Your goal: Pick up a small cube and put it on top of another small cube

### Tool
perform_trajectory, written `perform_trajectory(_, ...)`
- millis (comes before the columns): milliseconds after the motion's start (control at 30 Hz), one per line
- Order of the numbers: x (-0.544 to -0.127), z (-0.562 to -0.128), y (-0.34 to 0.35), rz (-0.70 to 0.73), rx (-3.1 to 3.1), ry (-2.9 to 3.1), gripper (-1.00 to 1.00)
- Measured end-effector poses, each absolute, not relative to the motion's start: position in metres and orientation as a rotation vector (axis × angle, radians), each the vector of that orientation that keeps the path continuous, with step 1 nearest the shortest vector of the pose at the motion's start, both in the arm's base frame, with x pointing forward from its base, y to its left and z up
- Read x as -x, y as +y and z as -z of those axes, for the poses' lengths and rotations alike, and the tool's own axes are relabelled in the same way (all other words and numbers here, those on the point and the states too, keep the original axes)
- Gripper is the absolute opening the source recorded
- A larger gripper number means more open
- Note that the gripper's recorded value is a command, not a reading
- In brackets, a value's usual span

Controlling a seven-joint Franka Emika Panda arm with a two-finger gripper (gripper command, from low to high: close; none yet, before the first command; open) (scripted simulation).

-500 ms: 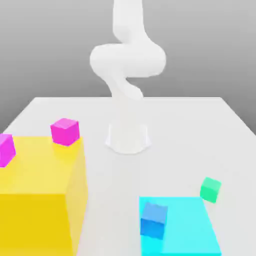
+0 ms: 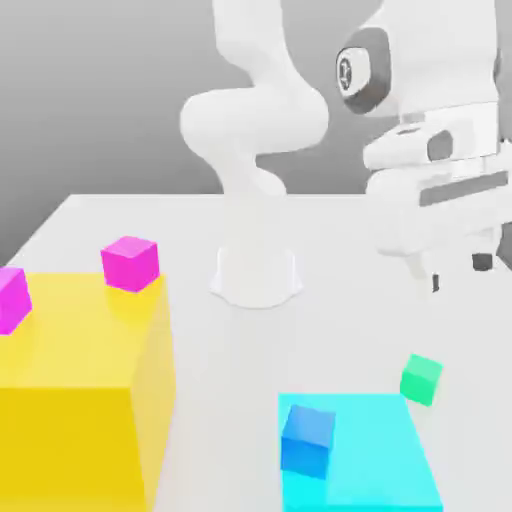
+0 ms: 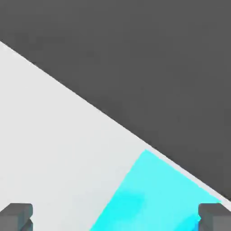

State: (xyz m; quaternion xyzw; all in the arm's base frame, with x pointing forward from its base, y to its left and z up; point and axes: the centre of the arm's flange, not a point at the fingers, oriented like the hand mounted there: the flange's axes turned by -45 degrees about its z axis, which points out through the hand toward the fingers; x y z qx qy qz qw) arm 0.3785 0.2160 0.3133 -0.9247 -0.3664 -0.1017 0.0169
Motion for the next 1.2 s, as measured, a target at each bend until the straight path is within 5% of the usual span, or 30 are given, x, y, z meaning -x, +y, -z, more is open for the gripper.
perform_trajectory(200,-0.300,-0.199,0.247,0.030,2.751,-1.511,0.00)
perform_trajectory(400,-0.293,-0.137,0.246,0.001,2.740,-1.536,0.00)
perform_trajectory(433,-0.293,-0.130,0.246,0.000,2.740,-1.536,-1.00)
perform_trajectory(633,-0.292,-0.126,0.245,0.000,2.740,-1.537,-1.00)
perform_trajectory(900,-0.299,-0.191,0.240,0.001,2.752,-1.521,-1.00)
perform_trajectory(1200,-0.384,-0.305,0.095,0.009,2.940,-1.164,-1.00)
